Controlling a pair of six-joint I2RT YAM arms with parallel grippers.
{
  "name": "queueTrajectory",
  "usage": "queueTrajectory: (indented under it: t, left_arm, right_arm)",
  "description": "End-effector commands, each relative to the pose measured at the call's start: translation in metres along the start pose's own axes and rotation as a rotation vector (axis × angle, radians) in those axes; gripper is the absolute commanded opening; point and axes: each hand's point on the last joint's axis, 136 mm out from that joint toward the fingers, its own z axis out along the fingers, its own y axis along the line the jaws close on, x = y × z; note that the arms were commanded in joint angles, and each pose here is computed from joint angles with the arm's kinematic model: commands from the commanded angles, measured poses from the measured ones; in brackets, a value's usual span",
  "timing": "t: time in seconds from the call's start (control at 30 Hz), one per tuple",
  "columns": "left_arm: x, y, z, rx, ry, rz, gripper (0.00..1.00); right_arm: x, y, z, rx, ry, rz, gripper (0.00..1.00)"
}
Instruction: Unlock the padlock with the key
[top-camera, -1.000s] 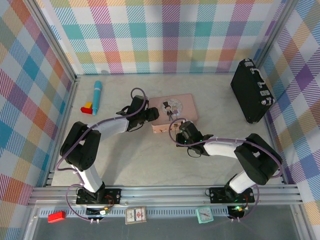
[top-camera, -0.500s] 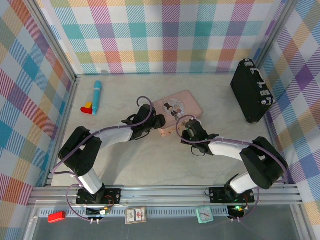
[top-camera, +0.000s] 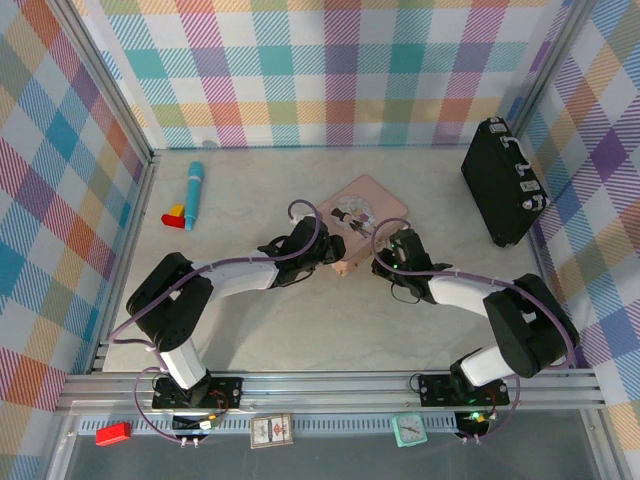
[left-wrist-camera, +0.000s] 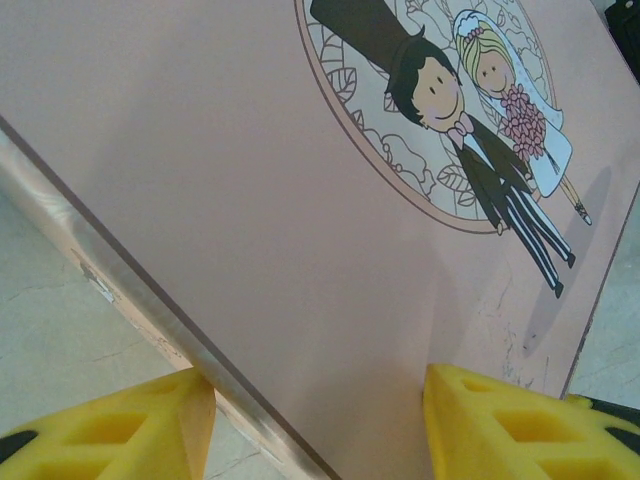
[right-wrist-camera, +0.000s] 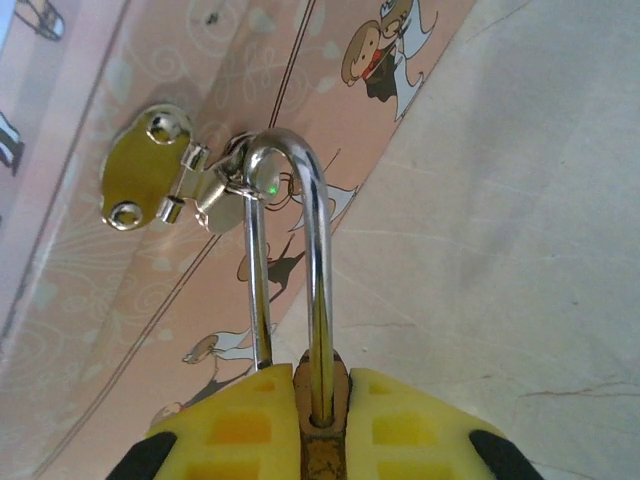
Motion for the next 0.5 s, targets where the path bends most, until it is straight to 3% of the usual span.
queueTrajectory:
  t: [0.0,0.47]
  left_arm:
    - [0.066,0.044,0.006,-0.151,0.205,0.052,0.55]
    - [0.066,0.046,0.006,-0.163,0.203,0.052,0.55]
  right_arm:
    - [-0.029,0.023,-0.002,-0.104,-0.063,0.041,0.0]
    - [-0.057,0.023,-0.005,-0.115,-0.108,0.003,0.0]
